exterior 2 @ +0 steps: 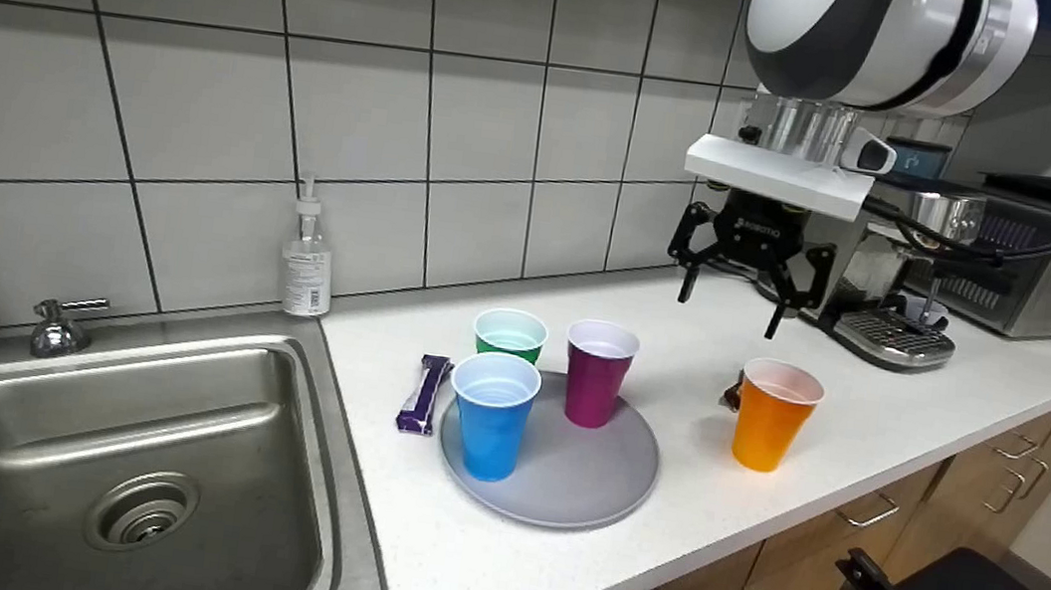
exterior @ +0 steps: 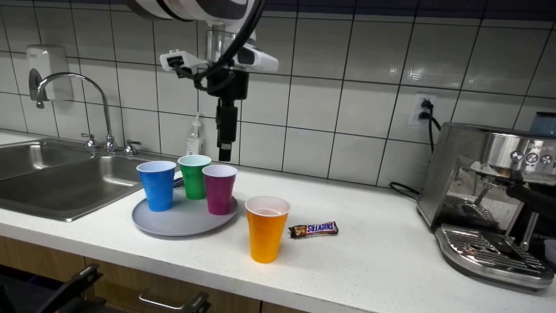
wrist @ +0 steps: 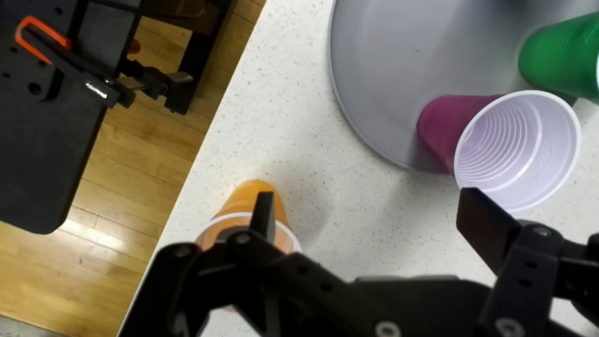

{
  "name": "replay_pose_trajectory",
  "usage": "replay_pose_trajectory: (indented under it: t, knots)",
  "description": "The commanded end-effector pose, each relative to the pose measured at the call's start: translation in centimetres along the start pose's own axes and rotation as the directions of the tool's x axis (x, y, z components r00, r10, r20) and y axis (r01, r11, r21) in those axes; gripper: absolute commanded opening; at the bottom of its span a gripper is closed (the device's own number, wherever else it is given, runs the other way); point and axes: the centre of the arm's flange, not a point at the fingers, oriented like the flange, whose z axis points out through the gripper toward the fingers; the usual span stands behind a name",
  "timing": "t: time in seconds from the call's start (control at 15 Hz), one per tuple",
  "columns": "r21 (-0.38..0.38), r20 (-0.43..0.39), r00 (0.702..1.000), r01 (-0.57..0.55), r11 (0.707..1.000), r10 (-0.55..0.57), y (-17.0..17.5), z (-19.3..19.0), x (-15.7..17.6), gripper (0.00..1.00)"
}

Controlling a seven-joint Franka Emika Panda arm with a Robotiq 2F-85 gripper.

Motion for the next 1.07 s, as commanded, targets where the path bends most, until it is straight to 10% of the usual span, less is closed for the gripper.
replay_pose_trajectory:
  t: [0.0, 0.6, 1.0]
  knots:
    - [0.0, 0.0, 1.0, 0.0, 1.0, 0.0, 0.0, 0.0, 0.0, 1.0]
    - [0.009, 0.02, 0.983, 0.184, 0.983, -0.184, 0.7, -0.3, 0.2, 1.0]
    - [0.046, 0.059, 0.916, 0.394, 0.918, -0.396, 1.2, 0.5, 1.3, 1.0]
